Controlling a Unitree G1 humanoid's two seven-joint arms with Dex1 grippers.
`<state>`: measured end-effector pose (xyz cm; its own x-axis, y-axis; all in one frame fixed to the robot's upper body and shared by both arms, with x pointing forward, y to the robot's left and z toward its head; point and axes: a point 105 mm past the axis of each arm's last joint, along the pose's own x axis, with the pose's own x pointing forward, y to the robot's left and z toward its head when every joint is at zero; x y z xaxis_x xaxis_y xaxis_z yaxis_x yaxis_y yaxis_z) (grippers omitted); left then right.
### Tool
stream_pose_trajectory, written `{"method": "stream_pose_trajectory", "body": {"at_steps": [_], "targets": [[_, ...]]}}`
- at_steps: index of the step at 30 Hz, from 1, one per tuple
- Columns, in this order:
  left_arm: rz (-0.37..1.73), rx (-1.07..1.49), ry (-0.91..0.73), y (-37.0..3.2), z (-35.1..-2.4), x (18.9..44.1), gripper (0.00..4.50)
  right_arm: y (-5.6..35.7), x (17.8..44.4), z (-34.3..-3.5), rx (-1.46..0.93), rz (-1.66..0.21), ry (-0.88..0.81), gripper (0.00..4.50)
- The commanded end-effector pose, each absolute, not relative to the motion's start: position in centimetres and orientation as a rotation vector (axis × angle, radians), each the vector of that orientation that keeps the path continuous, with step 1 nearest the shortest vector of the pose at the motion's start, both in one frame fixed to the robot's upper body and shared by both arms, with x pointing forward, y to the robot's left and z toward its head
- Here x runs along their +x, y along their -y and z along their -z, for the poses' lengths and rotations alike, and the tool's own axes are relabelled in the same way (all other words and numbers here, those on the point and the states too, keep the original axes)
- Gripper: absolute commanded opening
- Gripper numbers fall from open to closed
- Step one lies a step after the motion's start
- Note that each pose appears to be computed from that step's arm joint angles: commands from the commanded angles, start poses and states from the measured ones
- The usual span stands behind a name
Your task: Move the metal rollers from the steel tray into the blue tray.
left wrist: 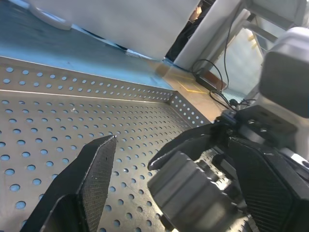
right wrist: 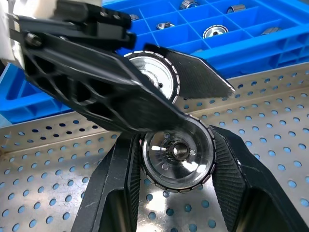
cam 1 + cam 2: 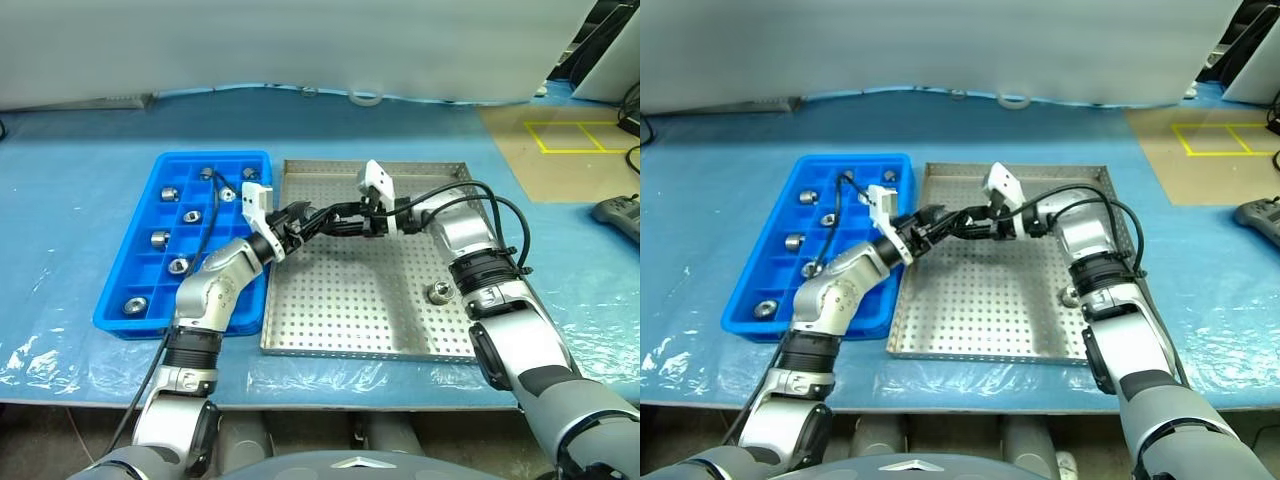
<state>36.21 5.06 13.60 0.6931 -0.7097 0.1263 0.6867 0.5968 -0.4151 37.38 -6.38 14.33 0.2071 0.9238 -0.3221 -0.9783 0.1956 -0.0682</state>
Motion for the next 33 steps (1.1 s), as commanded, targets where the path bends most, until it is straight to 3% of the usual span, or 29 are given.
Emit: {"method": "stream_pose_trajectory", "body": {"at_steps": [1,4,6,13,17,23,29,33], "targets": [[0.822,-0.514,0.008,-4.7,-15.2,36.5,3.18,5.7,37.3,-16.7,-0.291,-1.373,-0.137,1.68],[0.836,-0.551,0.013,-4.4,-15.6,36.3,2.14,5.7,37.3,-16.6,-0.297,-1.367,-0.139,1.68],[0.829,-0.572,0.018,-4.5,-15.8,36.3,1.72,5.8,37.3,-16.4,-0.3,-1.364,-0.141,1.68],[0.77,-0.827,0.075,-5.9,-17.5,36.3,1.72,5.6,37.6,-17.2,-0.261,-1.356,-0.113,1.68],[0.541,-1.258,0.303,-12.7,-20.2,37.3,1.72,5.1,38.6,-20.1,-0.077,-1.304,-0.006,1.68],[0.264,-1.573,0.586,-21.9,-20.6,36.1,1.72,4.6,40.1,-25.0,0.391,-1.234,0.109,1.68],[0.329,-1.243,0.511,-21.2,-21.3,33.9,1.72,0.7,38.7,-22.5,0.191,-1.33,0.049,1.68],[0.367,-0.921,0.323,-18.4,-19.8,33.7,1.72,-0.8,38.1,-21.7,0.092,-1.361,0.047,1.68]]}}
